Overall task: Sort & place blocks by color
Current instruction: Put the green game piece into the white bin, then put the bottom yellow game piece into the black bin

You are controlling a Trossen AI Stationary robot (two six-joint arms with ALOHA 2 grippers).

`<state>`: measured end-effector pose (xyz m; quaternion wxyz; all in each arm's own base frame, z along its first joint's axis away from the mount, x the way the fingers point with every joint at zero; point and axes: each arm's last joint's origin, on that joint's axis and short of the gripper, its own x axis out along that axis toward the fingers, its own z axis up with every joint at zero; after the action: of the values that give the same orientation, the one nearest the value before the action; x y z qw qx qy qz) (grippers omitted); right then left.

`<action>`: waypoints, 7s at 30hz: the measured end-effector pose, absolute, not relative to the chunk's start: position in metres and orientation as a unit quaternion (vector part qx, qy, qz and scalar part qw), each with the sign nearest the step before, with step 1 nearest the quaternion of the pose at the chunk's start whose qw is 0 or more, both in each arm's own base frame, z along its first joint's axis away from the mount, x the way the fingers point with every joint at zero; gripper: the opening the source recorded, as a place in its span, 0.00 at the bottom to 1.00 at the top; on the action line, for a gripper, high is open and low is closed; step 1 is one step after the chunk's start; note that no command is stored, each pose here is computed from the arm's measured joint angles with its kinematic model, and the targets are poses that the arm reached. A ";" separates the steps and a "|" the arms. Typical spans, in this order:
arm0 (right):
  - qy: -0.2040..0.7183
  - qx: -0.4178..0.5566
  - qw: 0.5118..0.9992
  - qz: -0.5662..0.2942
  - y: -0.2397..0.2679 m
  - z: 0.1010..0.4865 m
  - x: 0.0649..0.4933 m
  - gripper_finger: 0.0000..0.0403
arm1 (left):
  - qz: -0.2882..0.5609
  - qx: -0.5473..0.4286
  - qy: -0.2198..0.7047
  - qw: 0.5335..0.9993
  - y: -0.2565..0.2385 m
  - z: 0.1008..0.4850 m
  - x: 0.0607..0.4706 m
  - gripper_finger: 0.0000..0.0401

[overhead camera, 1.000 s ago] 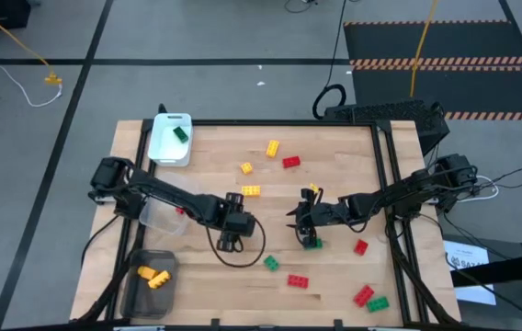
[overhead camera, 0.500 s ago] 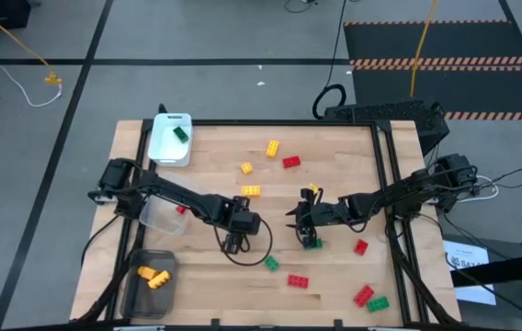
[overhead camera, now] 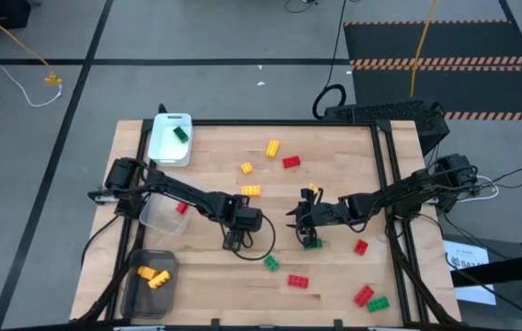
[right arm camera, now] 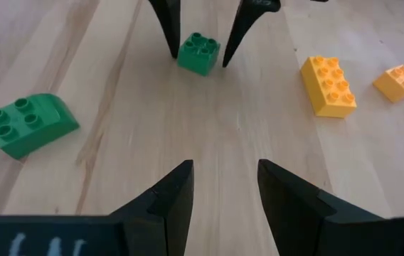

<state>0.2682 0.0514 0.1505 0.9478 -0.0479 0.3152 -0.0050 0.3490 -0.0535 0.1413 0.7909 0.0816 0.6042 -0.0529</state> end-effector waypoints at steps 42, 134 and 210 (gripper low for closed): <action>0.300 -0.044 0.953 -0.003 0.052 0.153 0.270 0.37 | 0.474 -0.198 0.515 0.686 0.141 0.271 0.215 0.34; 0.296 -0.046 0.954 0.012 0.053 0.154 0.271 0.37 | 0.110 0.069 0.535 0.835 0.037 0.174 0.355 0.70; 0.310 -0.042 0.950 0.009 0.052 0.151 0.269 0.37 | 0.054 -0.195 0.644 0.737 -0.159 0.212 0.264 0.35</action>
<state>0.2690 0.0524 0.1513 0.9498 -0.0420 0.3098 0.0087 0.2642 -0.1589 0.2121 0.7374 -0.1954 0.6443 0.0543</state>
